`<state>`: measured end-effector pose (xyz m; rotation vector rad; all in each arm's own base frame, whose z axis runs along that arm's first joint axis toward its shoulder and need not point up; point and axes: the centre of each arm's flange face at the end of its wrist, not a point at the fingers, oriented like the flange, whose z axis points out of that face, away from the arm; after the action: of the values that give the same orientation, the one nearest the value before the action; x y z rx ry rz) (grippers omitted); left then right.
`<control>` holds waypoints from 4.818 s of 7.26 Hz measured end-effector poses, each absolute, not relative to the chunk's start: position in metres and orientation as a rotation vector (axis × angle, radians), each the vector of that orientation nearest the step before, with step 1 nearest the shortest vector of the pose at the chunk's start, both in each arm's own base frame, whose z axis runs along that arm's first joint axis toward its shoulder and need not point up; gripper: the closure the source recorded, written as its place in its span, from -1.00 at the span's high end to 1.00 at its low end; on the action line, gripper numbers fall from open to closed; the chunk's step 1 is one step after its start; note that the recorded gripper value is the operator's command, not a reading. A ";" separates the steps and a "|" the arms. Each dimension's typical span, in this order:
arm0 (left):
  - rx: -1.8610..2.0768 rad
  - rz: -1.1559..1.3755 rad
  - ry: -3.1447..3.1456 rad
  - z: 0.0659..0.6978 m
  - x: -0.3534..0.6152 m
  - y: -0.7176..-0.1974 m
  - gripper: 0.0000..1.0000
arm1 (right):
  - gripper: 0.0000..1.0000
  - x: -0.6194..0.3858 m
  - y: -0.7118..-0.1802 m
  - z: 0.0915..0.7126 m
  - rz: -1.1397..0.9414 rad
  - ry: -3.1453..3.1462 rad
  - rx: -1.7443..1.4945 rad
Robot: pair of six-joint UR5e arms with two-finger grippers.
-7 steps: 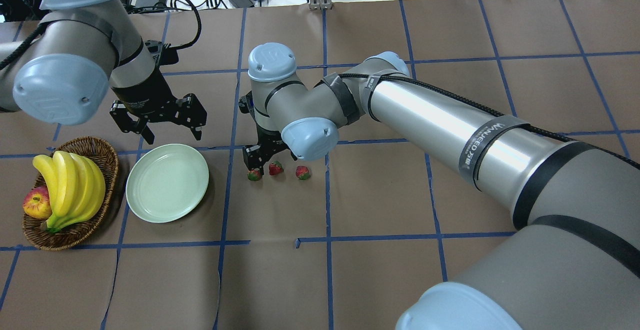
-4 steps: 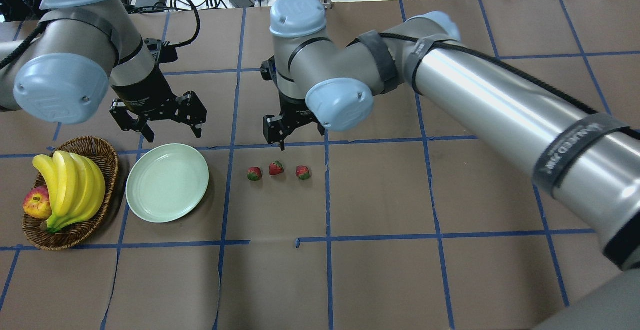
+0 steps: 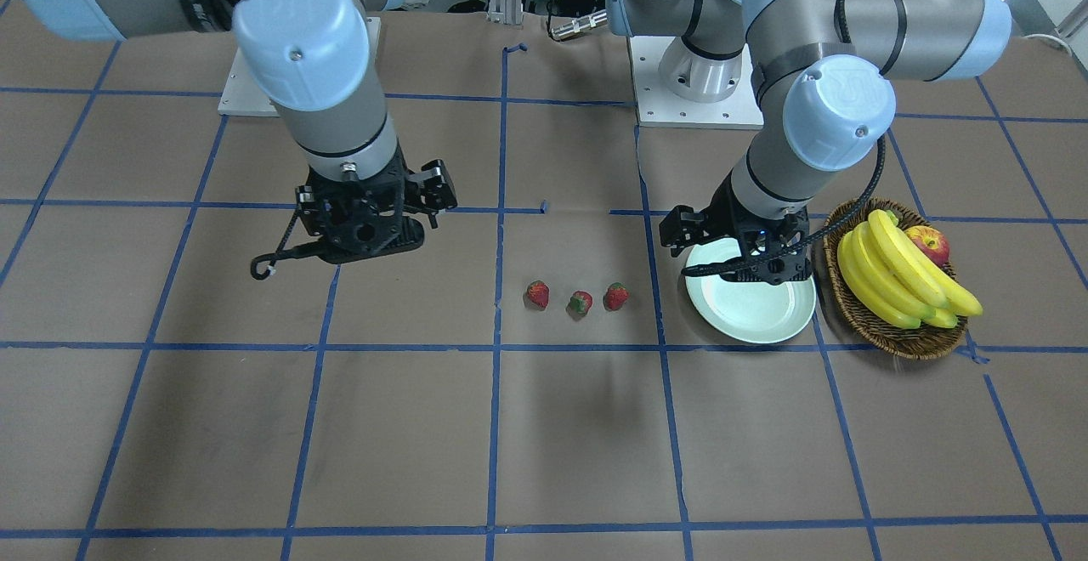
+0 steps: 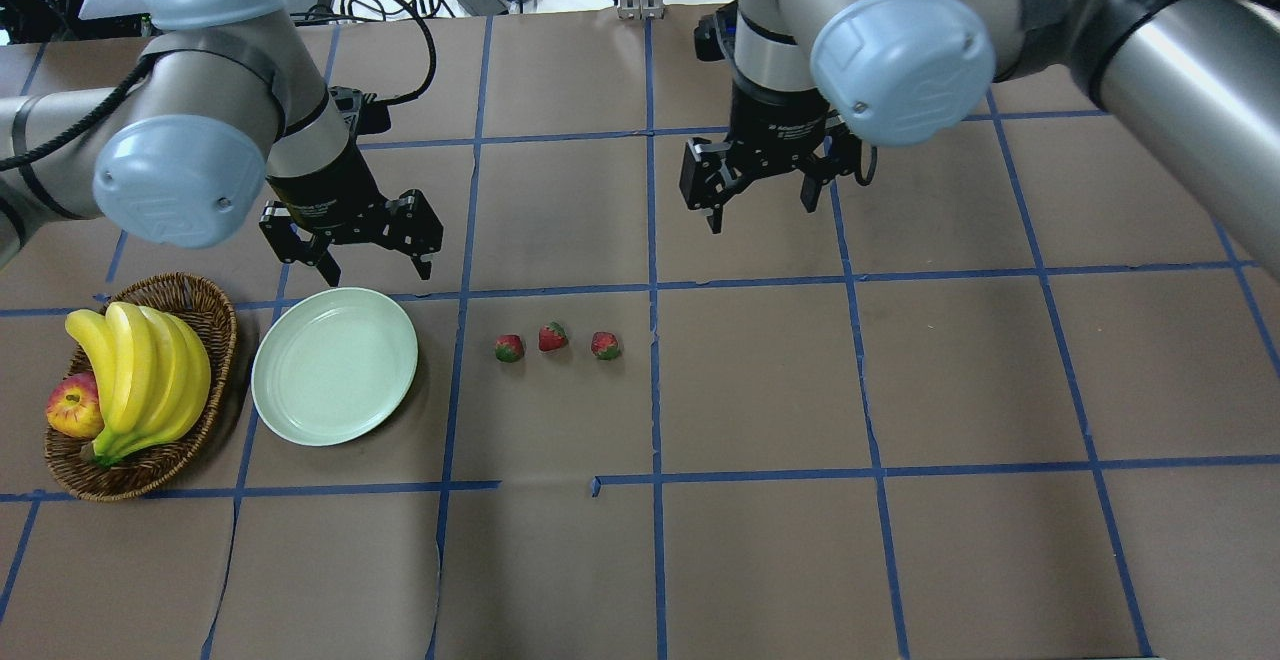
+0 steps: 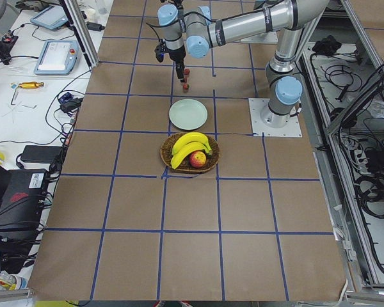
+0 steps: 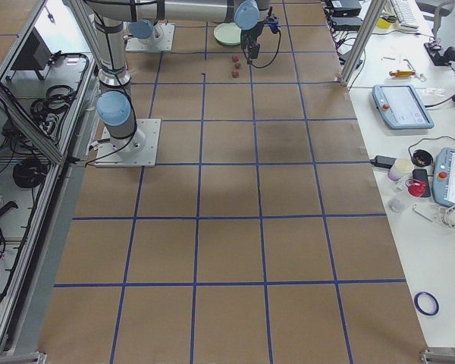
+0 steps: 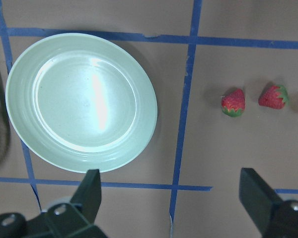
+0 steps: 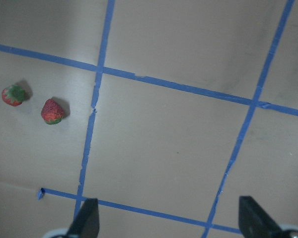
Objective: Collect all strawberries into plate
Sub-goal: 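Raise the right arm to rest while the left gripper moves toward the strawberries, then lower the left gripper and grasp the strawberry nearest the plate, then carry the strawberry onto the green plate and open the left gripper, then move the left gripper back and grasp the next strawberry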
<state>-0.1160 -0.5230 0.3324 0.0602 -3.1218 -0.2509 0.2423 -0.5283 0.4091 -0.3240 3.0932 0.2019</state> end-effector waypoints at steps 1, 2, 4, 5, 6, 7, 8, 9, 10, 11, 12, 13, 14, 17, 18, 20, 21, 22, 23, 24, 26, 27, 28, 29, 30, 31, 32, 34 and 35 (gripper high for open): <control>0.038 -0.241 -3.101 0.321 -0.126 -0.529 1.00 | 1.00 0.221 -0.524 0.425 0.190 3.122 -0.279; 0.012 -0.239 -3.091 0.308 -0.137 -0.534 1.00 | 1.00 0.206 -0.520 0.436 0.179 3.153 -0.253; -0.048 -0.254 -3.085 0.274 -0.157 -0.543 0.95 | 1.00 0.187 -0.520 0.443 0.183 3.174 -0.207; -0.080 -0.283 -3.082 0.256 -0.166 -0.545 0.89 | 1.00 0.173 -0.524 0.444 0.187 3.175 -0.166; -0.110 -0.321 -3.078 0.239 -0.174 -0.545 0.89 | 1.00 0.162 -0.527 0.444 0.190 3.177 -0.131; -0.144 -0.362 -3.074 0.223 -0.182 -0.545 0.87 | 1.00 0.156 -0.528 0.444 0.194 3.178 -0.110; -0.189 -0.400 -3.065 0.208 -0.187 -0.545 0.85 | 1.00 0.155 -0.527 0.442 0.200 3.179 -0.098; -0.252 -0.431 -3.052 0.197 -0.189 -0.544 0.72 | 1.00 0.155 -0.527 0.440 0.205 3.179 -0.094; -0.315 -0.455 -3.037 0.189 -0.190 -0.543 0.62 | 1.00 0.155 -0.527 0.439 0.209 3.179 -0.092; -0.355 -0.478 -3.025 0.183 -0.190 -0.542 0.59 | 1.00 0.155 -0.526 0.439 0.211 3.178 -0.090; -0.378 -0.502 -3.015 0.176 -0.190 -0.539 0.54 | 1.00 0.155 -0.526 0.438 0.213 3.177 -0.089; -0.391 -0.521 -3.008 0.171 -0.190 -0.536 0.18 | 1.00 0.156 -0.526 0.438 0.214 3.177 -0.087; -0.398 -0.534 -3.003 0.168 -0.191 -0.533 -0.63 | 1.00 0.156 -0.526 0.438 0.214 3.176 -0.087; -0.390 -0.554 -2.999 0.164 -0.192 -0.528 -1.00 | 1.00 0.156 -0.526 0.438 0.211 3.177 -0.087; -0.387 -0.549 -3.003 0.165 -0.192 -0.528 -1.00 | 1.00 0.156 -0.526 0.438 0.210 3.177 -0.088; -0.405 -0.523 -3.035 0.194 -0.187 -0.534 -1.00 | 1.00 0.156 -0.526 0.438 0.209 3.177 -0.088; -0.425 -0.524 -3.061 0.220 -0.179 -0.543 -1.00 | 1.00 0.156 -0.526 0.438 0.209 3.176 -0.088; -0.461 -0.558 -3.077 0.247 -0.158 -0.553 -1.00 | 1.00 0.156 -0.526 0.438 0.208 3.175 -0.087; -0.511 -0.626 -3.088 0.258 -0.121 -0.558 -1.00 | 1.00 0.156 -0.526 0.438 0.209 3.175 -0.088; -0.550 -0.698 -3.082 0.256 -0.077 -0.559 -1.00 | 1.00 0.156 -0.527 0.438 0.208 3.174 -0.092; -0.544 -0.791 -3.038 0.232 -0.019 -0.555 -0.96 | 1.00 0.157 -0.527 0.437 0.209 3.172 -0.094; -0.534 -0.813 -3.024 0.218 -0.009 -0.555 -0.25 | 1.00 0.157 -0.527 0.437 0.209 3.173 -0.092; -0.527 -0.818 -3.019 0.207 -0.006 -0.556 0.99 | 1.00 0.156 -0.527 0.437 0.210 3.173 -0.092; -0.525 -0.811 -3.021 0.201 -0.004 -0.558 1.00 | 1.00 0.156 -0.527 0.437 0.211 3.173 -0.093; -0.523 -0.796 -3.030 0.203 -0.004 -0.560 1.00 | 1.00 0.156 -0.527 0.437 0.211 3.173 -0.094; -0.527 -0.767 -3.046 0.212 -0.008 -0.562 1.00 | 1.00 0.157 -0.527 0.437 0.210 3.173 -0.095; -0.544 -0.726 -3.063 0.226 -0.017 -0.563 1.00 | 1.00 0.157 -0.527 0.437 0.209 3.173 -0.094; -0.492 -0.624 -3.088 0.248 -0.053 -0.568 1.00 | 1.00 0.157 -0.527 0.437 0.209 3.174 -0.093; -0.391 -0.575 -3.083 0.251 -0.082 -0.568 1.00 | 1.00 0.157 -0.527 0.437 0.210 3.174 -0.092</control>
<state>-0.0824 -0.5677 0.2512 -0.3908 -3.0829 -0.5751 0.1567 -0.5270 0.4367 -0.0921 3.1735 0.2095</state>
